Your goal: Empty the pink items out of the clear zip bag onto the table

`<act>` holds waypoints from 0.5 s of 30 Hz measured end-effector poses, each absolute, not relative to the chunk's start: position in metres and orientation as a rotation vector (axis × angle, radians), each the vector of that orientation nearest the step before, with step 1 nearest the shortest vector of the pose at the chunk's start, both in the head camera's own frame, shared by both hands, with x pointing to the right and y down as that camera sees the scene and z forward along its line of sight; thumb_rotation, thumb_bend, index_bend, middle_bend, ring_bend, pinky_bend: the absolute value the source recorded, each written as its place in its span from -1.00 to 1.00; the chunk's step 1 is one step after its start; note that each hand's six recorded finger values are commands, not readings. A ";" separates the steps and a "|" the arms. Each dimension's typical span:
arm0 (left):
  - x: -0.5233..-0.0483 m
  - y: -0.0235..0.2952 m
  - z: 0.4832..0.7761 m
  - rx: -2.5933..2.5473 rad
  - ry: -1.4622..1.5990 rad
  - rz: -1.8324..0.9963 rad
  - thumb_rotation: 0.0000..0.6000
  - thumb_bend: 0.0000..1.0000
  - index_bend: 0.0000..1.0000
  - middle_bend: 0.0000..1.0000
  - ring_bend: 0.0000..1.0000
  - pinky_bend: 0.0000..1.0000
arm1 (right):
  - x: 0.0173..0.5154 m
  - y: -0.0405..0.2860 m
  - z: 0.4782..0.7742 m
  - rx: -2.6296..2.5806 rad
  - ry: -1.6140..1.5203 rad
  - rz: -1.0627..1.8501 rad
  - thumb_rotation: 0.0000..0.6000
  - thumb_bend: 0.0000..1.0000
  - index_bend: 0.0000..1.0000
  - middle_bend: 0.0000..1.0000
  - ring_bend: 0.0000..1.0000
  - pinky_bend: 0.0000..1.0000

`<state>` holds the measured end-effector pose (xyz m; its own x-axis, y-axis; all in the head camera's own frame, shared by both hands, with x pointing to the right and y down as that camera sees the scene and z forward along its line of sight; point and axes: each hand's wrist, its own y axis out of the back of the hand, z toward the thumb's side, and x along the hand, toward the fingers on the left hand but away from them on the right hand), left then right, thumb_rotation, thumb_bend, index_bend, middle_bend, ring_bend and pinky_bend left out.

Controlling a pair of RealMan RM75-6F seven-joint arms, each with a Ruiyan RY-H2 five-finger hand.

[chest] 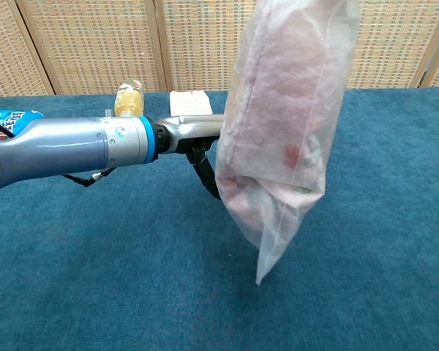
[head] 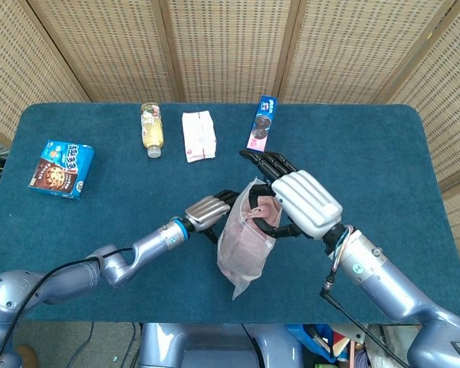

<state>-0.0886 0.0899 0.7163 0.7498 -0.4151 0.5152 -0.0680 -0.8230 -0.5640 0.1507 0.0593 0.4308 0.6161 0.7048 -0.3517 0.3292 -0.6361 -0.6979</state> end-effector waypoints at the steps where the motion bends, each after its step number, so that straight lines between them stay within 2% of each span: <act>1: -0.088 0.090 0.716 -2.424 0.365 -0.883 1.00 -0.53 -0.24 -1.00 -1.00 -1.00 | 0.151 0.059 0.431 -2.253 -0.810 0.837 1.00 0.28 0.54 -1.00 -1.00 -1.00; 9: -0.086 0.094 0.718 -2.432 0.354 -0.885 1.00 -0.51 -0.22 -1.00 -1.00 -1.00 | 0.150 0.060 0.432 -2.257 -0.804 0.837 1.00 0.28 0.54 -1.00 -1.00 -1.00; 15: -0.086 0.092 0.717 -2.431 0.366 -0.882 1.00 -0.37 -0.17 -1.00 -1.00 -1.00 | 0.149 0.059 0.432 -2.257 -0.802 0.837 1.00 0.28 0.54 -1.00 -1.00 -1.00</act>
<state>-0.0857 0.0923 0.7173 0.7508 -0.4137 0.5149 -0.0726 -0.8265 -0.5583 0.1493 0.0592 0.4320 0.6196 0.7000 -0.3551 0.3255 -0.6409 -0.6952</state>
